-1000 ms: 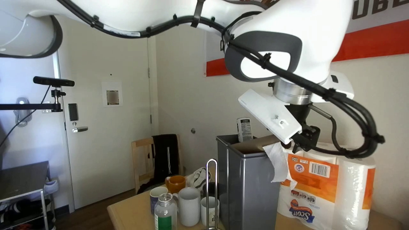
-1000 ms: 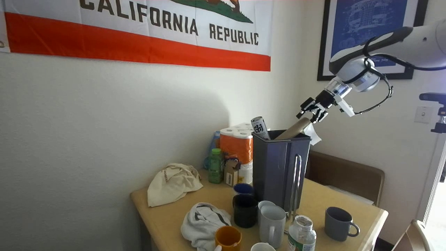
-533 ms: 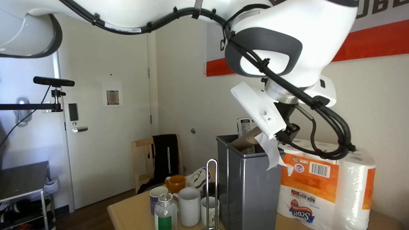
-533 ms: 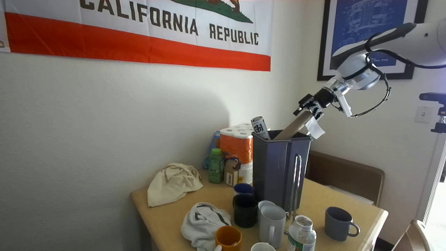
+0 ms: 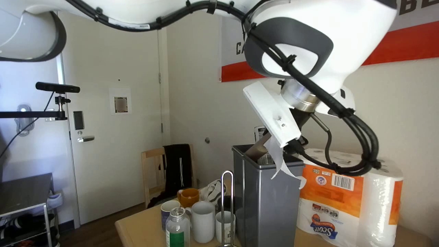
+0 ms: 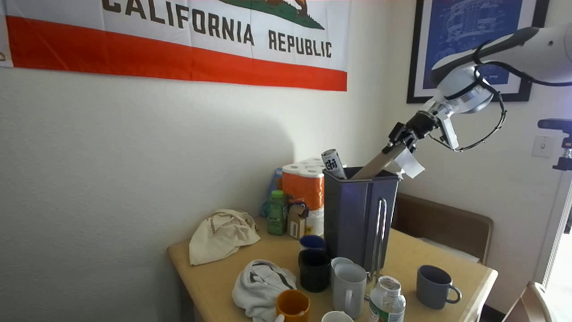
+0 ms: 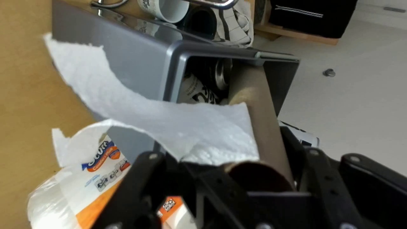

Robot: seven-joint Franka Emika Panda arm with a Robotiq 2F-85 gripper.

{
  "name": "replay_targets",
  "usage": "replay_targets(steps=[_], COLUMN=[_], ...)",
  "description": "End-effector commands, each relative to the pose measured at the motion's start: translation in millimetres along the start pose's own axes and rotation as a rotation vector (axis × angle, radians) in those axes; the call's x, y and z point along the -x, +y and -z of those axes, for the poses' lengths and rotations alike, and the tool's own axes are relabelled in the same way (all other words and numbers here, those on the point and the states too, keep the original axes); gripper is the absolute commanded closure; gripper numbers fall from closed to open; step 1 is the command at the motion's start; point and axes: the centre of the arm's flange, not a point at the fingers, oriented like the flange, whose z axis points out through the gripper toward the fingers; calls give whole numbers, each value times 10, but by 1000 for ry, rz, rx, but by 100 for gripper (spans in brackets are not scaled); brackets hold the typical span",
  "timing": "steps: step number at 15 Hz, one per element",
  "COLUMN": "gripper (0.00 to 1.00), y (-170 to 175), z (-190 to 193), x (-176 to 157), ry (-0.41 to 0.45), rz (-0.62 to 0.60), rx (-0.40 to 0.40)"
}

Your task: Take the paper towel core and place it on the paper towel stand

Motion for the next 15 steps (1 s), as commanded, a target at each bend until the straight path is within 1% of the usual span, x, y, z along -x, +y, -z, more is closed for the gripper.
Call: replay_targets(steps=[1, 4, 5, 7, 10, 11, 12, 15], gripper=[80, 95, 97, 93, 99, 98, 97, 97], y=[-176, -439, -577, -836, -1306, -1485, -1661, -2162], z=[210, 426, 521, 690, 944, 1029, 1103, 1290], x=[-2, -67, -85, -105, -120, -131, -122, -70], ry=[-17, -22, -30, -52, -88, -104, -124, -184], rz=[-31, -22, -21, -27, -21, -17, -12, 3], rx=[-15, 6, 20, 53, 112, 132, 170, 286])
